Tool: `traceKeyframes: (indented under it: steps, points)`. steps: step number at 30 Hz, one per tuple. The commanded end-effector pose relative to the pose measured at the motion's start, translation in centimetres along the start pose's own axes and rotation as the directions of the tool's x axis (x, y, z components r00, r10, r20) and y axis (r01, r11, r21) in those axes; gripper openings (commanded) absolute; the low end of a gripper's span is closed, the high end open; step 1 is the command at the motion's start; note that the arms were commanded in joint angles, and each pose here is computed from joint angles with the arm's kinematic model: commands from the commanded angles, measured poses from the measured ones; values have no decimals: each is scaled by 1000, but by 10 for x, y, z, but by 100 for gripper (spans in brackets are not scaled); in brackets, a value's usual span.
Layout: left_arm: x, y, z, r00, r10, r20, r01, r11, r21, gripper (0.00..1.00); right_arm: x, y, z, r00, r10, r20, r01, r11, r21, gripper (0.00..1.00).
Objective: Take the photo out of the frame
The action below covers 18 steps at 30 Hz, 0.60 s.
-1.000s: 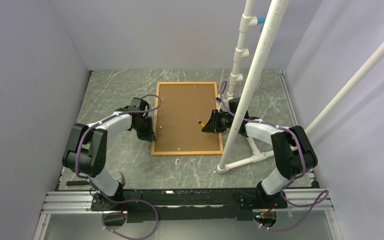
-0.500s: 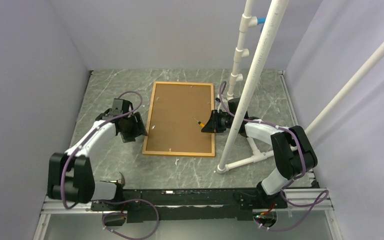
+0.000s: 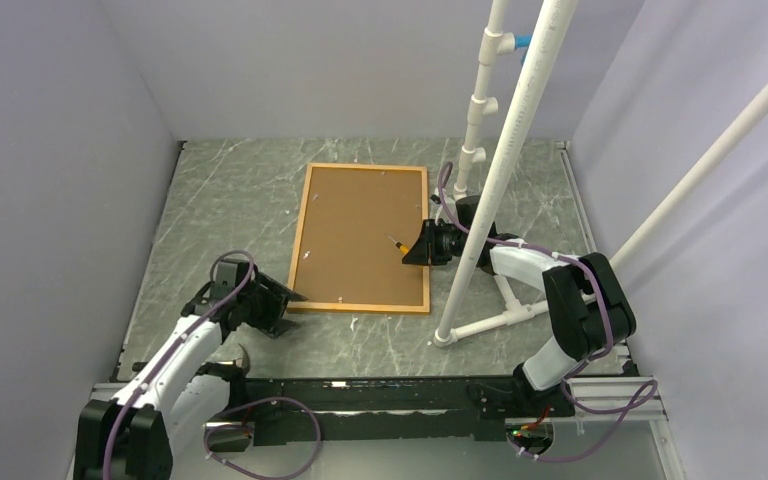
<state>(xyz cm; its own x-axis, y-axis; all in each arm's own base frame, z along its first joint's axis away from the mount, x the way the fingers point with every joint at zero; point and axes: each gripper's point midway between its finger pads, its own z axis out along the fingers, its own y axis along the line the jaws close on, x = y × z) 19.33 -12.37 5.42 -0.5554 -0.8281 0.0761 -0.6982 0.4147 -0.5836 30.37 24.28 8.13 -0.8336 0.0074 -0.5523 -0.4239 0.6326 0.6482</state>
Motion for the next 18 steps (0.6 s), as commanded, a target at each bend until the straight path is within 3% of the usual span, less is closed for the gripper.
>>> traceKeyframes:
  steps: [1,6,18]
  points:
    - [-2,-32,-2,980,-199,-13,199,975,96,67,-22,17,-6,995,-72,67,74,997,-38,0]
    - [10,-23,18,964,-253,-85,254,967,0,65,-21,17,-6,995,-74,66,76,997,-34,0]
    - [-8,-9,43,957,-290,22,290,951,-110,58,-19,16,-3,996,-72,57,74,997,-38,0]
